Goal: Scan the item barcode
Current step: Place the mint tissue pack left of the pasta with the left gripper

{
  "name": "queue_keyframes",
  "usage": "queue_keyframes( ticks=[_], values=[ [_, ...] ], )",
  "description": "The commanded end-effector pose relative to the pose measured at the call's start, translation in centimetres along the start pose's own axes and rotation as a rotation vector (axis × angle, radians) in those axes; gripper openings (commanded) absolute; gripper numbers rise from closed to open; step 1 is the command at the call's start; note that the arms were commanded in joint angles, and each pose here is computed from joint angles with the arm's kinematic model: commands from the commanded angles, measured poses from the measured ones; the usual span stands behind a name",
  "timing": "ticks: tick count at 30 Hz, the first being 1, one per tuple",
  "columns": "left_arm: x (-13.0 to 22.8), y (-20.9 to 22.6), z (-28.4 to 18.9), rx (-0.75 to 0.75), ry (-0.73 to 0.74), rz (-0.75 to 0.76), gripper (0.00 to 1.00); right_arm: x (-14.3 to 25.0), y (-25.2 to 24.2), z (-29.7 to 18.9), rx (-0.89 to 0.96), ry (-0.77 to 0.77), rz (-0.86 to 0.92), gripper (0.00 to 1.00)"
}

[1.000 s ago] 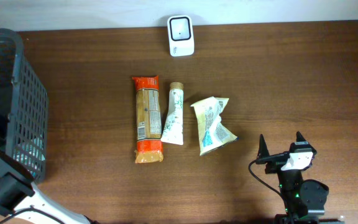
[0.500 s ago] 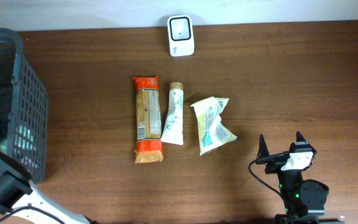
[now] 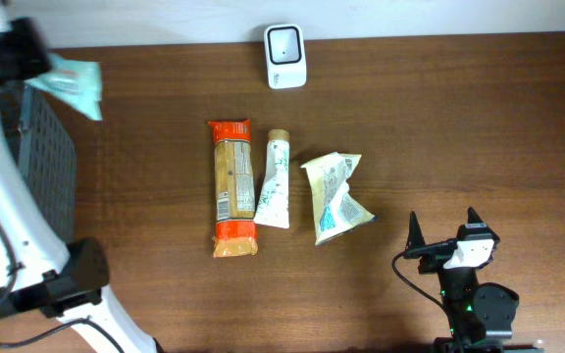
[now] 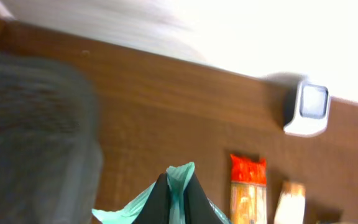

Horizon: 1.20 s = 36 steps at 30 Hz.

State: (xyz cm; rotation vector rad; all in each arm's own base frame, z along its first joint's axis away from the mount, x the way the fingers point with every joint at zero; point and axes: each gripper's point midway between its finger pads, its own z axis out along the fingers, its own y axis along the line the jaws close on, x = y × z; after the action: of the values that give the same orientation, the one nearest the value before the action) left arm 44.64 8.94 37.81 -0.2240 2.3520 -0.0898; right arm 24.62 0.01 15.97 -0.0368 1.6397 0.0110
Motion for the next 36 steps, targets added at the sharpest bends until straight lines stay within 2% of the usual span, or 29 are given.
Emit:
queue_keyframes(
  ticks=[1,3,6,10,11,12,13,15,17,18,20,21,23,28,30,33,36],
  values=[
    [4.6,-4.2,6.0,0.053,0.212,0.302,0.0,0.3,-0.1,0.0,0.004,0.004,0.012,0.99],
    [10.0,-6.2,10.0,0.119,0.406,0.421,0.0,0.3,-0.1,0.0,0.004,0.004,0.012,0.99],
    [17.2,-6.6,15.5,0.123,0.608,0.483,0.0,0.3,-0.1,0.0,0.004,0.004,0.012,0.99],
    [23.7,-8.2,20.1,0.155,0.678,0.533,0.0,0.3,-0.1,0.0,0.005,0.003,0.011,0.99],
    [24.4,-8.7,20.5,0.159,0.679,0.548,0.22,0.3,-0.1,0.0,0.004,0.004,0.012,0.99],
    [24.3,-8.6,20.6,0.139,0.674,0.551,0.75,0.3,-0.1,0.0,0.004,0.004,0.012,0.99],
    [23.8,-8.0,20.8,0.083,0.664,0.525,0.99,0.3,-0.1,0.0,0.004,0.004,0.012,0.99],
    [21.0,-6.8,20.2,-0.054,0.61,0.454,0.99,0.3,-0.1,0.0,0.004,0.004,0.012,0.99],
    [15.9,-7.7,17.4,-0.082,0.513,0.389,0.99,0.3,-0.1,0.0,0.004,0.004,0.012,0.99],
    [11.6,-8.0,14.6,-0.093,0.409,0.329,0.99,0.3,-0.1,0.0,0.004,0.004,0.012,0.99],
    [6.7,-7.7,10.6,-0.138,0.26,0.215,0.99,0.3,-0.1,0.0,0.005,0.003,0.011,0.99],
    [3.1,-7.1,6.8,-0.156,0.128,0.132,0.99,0.3,-0.1,0.0,0.004,0.004,0.012,0.99],
    [0.1,-4.0,1.3,-0.19,-0.006,0.004,0.99,0.3,-0.1,0.0,0.005,0.003,0.011,0.98],
    [1.0,8.3,-3.8,-0.365,-0.031,-0.274,0.99,0.3,-0.1,0.0,0.004,0.004,0.012,0.99],
    [1.9,10.5,-3.6,-0.353,0.005,-0.335,0.99,0.3,-0.1,0.0,0.004,0.004,0.012,0.99],
    [6.5,16.9,-4.4,-0.5,0.117,-0.543,0.99,0.3,-0.1,0.0,0.004,0.004,0.012,0.99],
    [10.0,20.8,-4.6,-0.539,0.205,-0.662,0.99,0.3,-0.1,0.0,0.004,0.004,0.012,0.99]
  ],
)
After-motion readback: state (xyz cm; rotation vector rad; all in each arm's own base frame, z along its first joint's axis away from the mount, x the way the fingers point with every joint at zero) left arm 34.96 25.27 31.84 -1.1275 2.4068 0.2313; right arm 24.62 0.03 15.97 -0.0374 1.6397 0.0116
